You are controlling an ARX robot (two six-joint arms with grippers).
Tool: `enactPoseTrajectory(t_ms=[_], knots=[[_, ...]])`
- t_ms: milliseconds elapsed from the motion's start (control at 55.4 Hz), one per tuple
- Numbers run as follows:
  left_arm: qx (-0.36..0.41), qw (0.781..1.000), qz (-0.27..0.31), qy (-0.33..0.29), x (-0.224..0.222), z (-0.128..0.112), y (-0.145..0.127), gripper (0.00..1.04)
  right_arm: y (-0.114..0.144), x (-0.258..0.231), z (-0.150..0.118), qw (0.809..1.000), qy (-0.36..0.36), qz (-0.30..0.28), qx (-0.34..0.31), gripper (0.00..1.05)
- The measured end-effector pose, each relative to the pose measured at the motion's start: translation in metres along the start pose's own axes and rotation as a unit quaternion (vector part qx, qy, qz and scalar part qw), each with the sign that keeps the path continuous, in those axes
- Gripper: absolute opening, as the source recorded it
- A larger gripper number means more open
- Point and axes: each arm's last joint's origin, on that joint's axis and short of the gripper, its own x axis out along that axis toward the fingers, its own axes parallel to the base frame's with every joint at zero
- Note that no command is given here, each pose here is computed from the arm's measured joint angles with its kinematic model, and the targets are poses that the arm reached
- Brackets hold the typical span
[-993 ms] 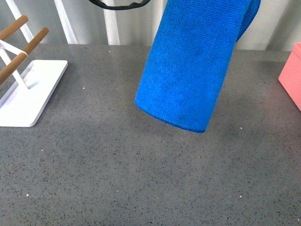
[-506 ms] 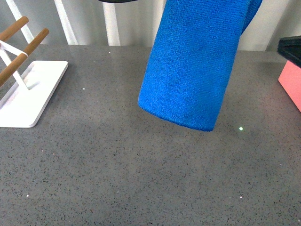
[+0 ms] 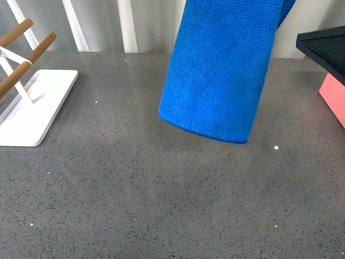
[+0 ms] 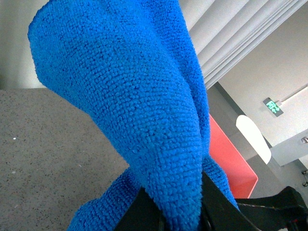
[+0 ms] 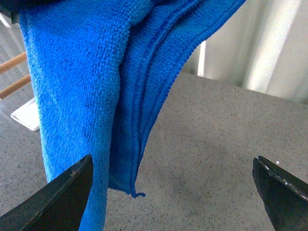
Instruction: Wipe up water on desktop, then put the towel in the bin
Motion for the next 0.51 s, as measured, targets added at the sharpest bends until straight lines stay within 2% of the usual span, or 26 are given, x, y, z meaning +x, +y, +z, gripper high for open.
enactPoseTrajectory(t_ms=[199,415,506], knots=[[-0.024,1.000,-0.009,0.001,-0.001,0.001,-0.003,0.06,0.000,0.017,0.005,0.999,-0.011,0.031,-0.001,0.98],[-0.054,0.998,-0.016,-0.001,-0.002,0.003,-0.005,0.06,0.013,0.038,0.013,0.993,-0.041,0.108,0.010,0.98],[-0.059,0.998,-0.017,-0.003,-0.001,0.004,-0.005,0.06,0.019,0.043,0.014,0.992,-0.048,0.118,0.017,0.85]])
